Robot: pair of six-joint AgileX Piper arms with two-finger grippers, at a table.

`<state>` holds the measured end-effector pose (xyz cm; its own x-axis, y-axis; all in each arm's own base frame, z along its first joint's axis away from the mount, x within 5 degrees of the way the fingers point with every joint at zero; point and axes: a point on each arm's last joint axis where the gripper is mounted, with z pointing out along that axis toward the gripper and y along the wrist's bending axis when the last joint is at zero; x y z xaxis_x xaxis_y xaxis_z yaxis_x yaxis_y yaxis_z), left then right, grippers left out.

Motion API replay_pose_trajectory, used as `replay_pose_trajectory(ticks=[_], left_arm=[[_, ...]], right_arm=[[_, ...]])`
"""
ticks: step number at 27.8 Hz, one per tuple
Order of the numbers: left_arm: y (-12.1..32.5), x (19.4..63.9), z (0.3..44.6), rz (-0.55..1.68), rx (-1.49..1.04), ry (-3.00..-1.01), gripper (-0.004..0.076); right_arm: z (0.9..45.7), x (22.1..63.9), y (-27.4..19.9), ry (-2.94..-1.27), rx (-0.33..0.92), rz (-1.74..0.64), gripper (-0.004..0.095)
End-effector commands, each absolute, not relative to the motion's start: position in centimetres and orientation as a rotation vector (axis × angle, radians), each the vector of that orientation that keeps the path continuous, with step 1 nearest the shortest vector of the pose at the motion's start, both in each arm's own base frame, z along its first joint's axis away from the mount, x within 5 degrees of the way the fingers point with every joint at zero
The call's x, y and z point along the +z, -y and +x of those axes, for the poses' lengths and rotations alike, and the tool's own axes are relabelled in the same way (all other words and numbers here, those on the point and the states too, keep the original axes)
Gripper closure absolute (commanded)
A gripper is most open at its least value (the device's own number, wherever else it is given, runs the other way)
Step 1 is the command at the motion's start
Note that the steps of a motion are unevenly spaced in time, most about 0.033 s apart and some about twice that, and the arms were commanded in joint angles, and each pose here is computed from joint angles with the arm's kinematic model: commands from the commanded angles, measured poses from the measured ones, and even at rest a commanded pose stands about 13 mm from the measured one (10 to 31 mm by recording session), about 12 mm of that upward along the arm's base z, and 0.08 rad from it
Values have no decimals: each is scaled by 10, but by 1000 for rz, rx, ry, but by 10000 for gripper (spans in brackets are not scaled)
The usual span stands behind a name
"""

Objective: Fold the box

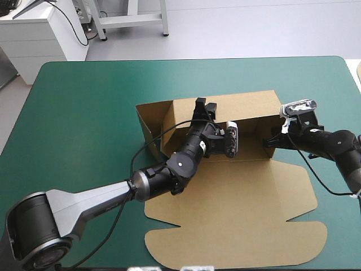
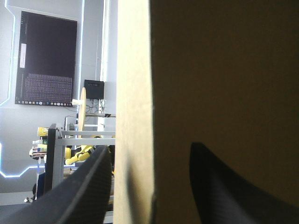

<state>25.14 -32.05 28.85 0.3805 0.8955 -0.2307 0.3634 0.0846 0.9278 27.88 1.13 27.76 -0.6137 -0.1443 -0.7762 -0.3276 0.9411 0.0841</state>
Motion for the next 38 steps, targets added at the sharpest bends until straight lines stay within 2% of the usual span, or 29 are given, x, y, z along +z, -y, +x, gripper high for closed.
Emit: replay_pose_trajectory(ticks=[1, 7, 11, 13, 15, 21, 28, 35, 38], left_arm=[[319, 335, 223, 1357, 608, -1137, 370], [326, 357, 183, 1331, 534, -1074, 400], [324, 374, 150, 1252, 569, -1073, 468], [319, 382, 144, 1216, 581, -1085, 562], [311, 391, 143, 1188, 564, -1093, 722], [269, 427, 160, 1059, 550, -1126, 715], [203, 457, 212, 826, 476, -1359, 715], [134, 482, 252, 477, 381, -1609, 715], [109, 482, 263, 405, 393, -1685, 715]], right_arm=[[280, 298, -9, -2151, 290, -211, 907], [280, 298, -9, -2154, 299, -197, 906], [280, 298, -9, -2164, 317, -175, 907], [279, 297, -9, -2172, 313, -187, 907], [277, 297, -10, -2187, 313, -206, 907], [273, 310, -9, -2206, 311, -191, 906], [271, 346, -13, -2255, 375, -188, 906], [270, 373, -21, -2408, 500, -190, 906], [274, 371, -32, -2501, 484, -255, 906]])
